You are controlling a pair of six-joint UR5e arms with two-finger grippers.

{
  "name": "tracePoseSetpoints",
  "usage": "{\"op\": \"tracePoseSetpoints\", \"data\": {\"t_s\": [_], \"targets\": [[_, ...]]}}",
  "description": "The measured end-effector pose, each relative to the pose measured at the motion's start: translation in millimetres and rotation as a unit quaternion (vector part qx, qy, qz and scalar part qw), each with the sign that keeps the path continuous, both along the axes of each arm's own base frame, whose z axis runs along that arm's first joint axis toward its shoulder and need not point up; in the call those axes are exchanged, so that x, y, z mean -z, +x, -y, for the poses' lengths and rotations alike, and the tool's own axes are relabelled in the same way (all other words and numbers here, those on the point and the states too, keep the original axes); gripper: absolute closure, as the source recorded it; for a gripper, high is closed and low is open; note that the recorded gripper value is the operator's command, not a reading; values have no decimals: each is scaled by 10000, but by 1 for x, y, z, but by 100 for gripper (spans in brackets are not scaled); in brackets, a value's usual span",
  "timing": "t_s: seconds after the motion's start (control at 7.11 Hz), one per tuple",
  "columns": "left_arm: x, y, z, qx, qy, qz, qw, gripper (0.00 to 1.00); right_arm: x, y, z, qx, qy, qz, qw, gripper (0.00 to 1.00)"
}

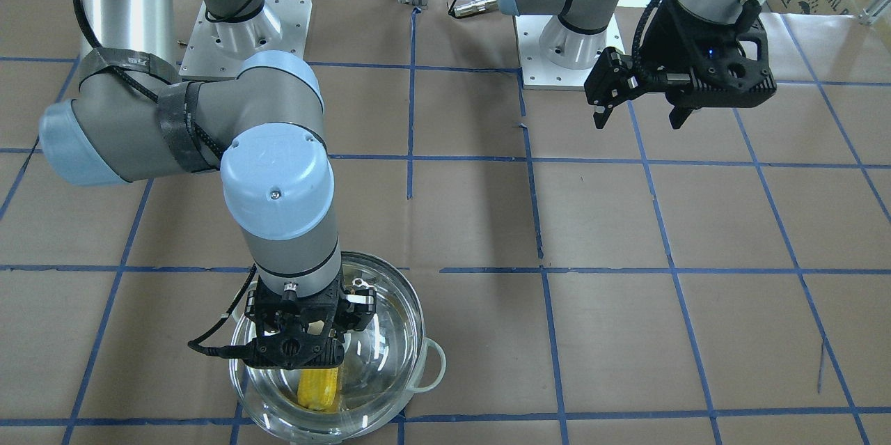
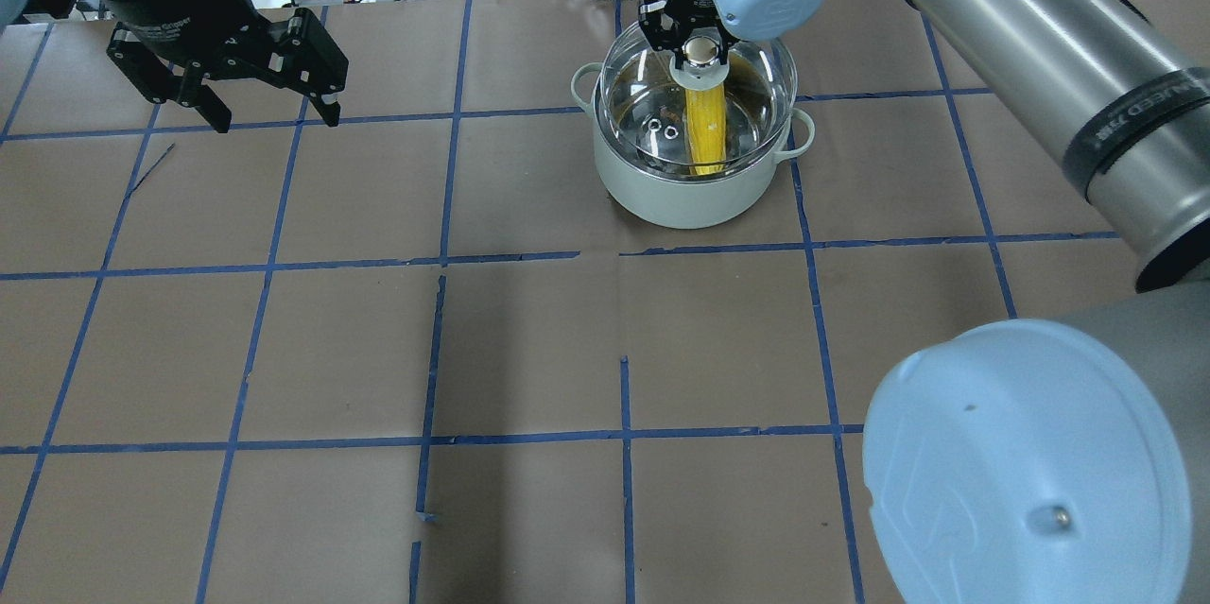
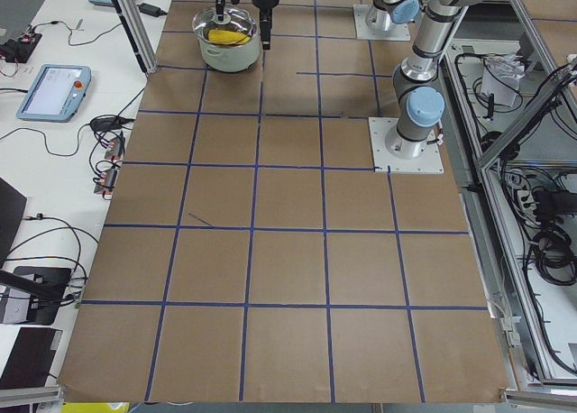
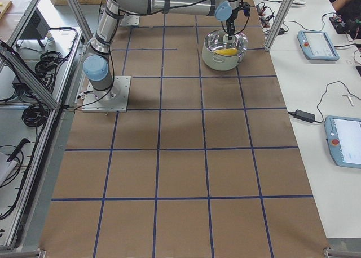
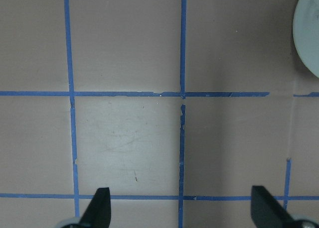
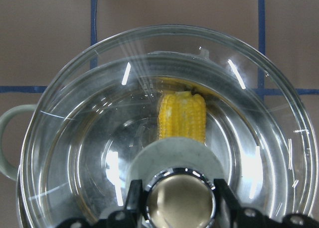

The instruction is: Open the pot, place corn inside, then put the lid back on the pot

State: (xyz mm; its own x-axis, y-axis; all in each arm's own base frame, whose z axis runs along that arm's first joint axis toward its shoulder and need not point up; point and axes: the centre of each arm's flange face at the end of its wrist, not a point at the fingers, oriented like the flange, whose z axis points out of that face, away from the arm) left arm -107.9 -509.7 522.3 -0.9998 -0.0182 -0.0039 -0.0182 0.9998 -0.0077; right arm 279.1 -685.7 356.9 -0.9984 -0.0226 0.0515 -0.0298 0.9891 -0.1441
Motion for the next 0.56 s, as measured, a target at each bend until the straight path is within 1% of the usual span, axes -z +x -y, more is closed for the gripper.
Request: {"op": "tracePoseSetpoints", "data": {"t_s": [0.56], "targets": [[2,1,-1,23,2,23,10000,0,0,2,-4,-19,99,-6,9999,76]]}}
